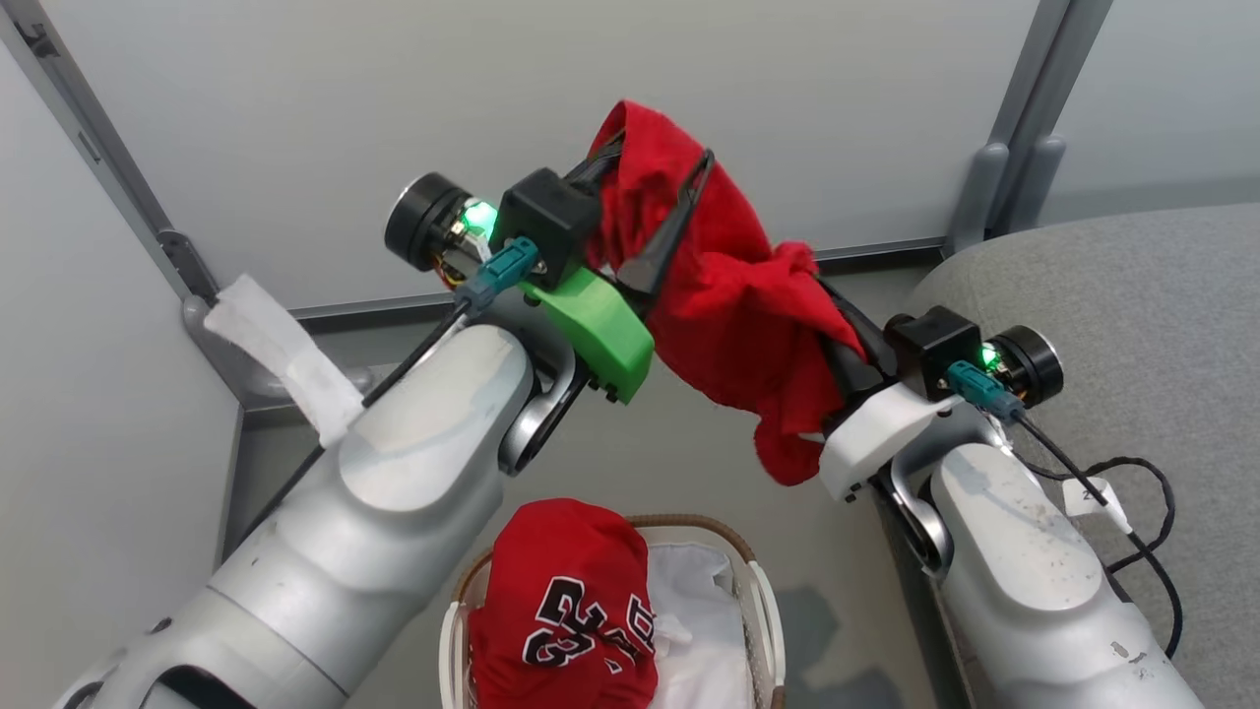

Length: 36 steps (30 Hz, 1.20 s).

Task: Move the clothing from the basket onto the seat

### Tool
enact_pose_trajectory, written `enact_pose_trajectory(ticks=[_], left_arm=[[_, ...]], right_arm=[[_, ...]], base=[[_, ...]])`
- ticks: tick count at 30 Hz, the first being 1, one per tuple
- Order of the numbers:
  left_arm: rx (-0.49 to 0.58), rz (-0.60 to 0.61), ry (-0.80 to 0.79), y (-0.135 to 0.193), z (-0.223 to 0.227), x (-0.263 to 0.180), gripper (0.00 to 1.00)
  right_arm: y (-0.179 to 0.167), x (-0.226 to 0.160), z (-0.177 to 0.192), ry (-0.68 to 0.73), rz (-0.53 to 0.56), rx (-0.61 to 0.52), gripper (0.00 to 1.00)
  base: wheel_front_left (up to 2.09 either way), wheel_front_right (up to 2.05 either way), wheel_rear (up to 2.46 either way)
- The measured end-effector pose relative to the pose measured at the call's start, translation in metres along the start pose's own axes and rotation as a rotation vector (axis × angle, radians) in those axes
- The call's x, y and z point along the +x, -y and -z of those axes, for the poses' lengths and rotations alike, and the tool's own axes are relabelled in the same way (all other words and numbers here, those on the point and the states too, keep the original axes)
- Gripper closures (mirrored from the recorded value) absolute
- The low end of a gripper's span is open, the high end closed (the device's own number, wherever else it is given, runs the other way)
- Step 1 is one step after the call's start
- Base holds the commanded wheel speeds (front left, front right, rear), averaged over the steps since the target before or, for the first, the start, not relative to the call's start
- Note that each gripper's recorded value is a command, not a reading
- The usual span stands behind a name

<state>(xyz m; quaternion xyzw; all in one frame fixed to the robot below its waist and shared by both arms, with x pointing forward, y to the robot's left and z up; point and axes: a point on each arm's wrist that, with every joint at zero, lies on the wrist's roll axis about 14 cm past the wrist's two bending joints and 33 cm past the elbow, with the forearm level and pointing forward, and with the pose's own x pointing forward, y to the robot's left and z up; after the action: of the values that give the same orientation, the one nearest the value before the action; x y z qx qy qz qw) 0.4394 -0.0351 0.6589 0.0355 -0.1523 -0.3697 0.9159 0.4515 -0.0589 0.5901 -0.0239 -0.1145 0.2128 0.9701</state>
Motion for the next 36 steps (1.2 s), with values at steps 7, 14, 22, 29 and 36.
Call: enact_pose_trajectory(ticks=[7,14,22,29,36], left_arm=[[-0.05,-0.071,-0.032,-0.009,0.028,-0.025,0.0],[-0.168,-0.145,-0.124,0.001,0.079,-0.068,0.0],[-0.271,-0.17,-0.215,0.026,0.118,-0.099,0.0],[-0.324,-0.172,-0.236,0.044,0.129,-0.106,0.0],[-0.368,-0.121,-0.241,0.069,0.135,-0.097,0.0]], right_arm=[[0.025,-0.004,-0.007,0.023,0.074,-0.015,1.0],[0.047,-0.021,-0.006,0.022,0.148,-0.047,1.0],[0.065,-0.043,-0.005,0.018,0.216,-0.063,1.0],[0.076,-0.058,-0.001,0.003,0.258,-0.067,1.0],[0.099,-0.076,-0.001,-0.006,0.334,-0.075,1.0]], base=[[0.0,0.0,0.0],[0.0,0.0,0.0],[0.0,0.0,0.0],[0.0,0.0,0.0],[0.0,0.0,0.0]])
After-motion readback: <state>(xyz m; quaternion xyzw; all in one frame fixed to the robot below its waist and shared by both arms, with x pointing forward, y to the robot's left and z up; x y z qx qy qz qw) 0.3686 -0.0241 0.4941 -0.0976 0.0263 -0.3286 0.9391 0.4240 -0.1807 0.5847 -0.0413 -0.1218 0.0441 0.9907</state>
